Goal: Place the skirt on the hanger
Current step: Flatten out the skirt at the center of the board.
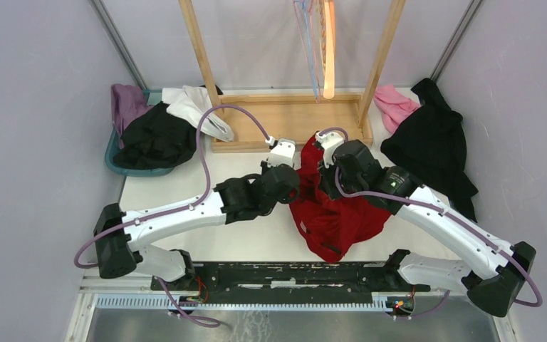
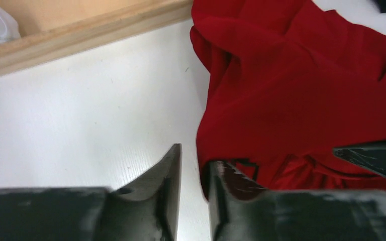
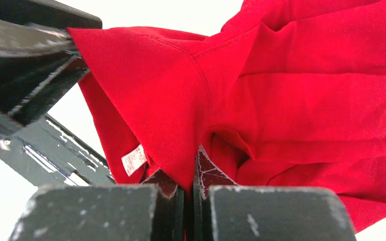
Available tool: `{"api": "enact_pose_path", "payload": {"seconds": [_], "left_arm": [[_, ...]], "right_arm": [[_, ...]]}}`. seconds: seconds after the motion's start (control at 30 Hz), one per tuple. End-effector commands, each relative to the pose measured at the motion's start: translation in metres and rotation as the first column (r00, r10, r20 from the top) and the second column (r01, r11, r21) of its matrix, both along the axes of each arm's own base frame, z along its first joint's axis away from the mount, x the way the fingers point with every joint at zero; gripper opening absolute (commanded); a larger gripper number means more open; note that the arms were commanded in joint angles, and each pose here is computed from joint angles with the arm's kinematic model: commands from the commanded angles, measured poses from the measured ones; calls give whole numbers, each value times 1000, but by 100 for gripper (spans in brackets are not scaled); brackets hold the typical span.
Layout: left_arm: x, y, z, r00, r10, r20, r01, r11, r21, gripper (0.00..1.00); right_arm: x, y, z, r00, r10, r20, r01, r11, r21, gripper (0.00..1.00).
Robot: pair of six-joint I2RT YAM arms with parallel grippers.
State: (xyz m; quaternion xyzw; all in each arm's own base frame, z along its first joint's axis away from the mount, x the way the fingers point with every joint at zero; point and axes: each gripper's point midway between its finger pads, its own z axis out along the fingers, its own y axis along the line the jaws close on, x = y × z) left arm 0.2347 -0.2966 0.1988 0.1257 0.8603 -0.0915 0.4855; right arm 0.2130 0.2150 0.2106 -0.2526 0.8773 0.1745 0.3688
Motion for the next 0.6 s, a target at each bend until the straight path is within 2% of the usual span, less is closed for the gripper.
{"api": "enact_pose_path", "payload": {"seconds": [0.0, 0.07, 0.17, 0.57], "left_arm": [[-1, 0, 30, 1000, 0, 28, 4, 993, -118, 40], [-8, -4, 29, 999, -38, 8, 39, 989, -141, 54], [-16, -8, 26, 996, -85, -17, 81, 982, -172, 62], [-31, -26, 35, 976, -219, -11, 210, 946, -246, 66]], "right_arm": [[0, 10, 11, 999, 26, 30, -28, 997, 65, 2], [0, 12, 8, 999, 30, 24, -31, 997, 66, 2], [1, 15, 3, 999, 33, 13, -34, 997, 66, 2], [4, 27, -7, 999, 48, -11, -47, 996, 73, 2]]}}
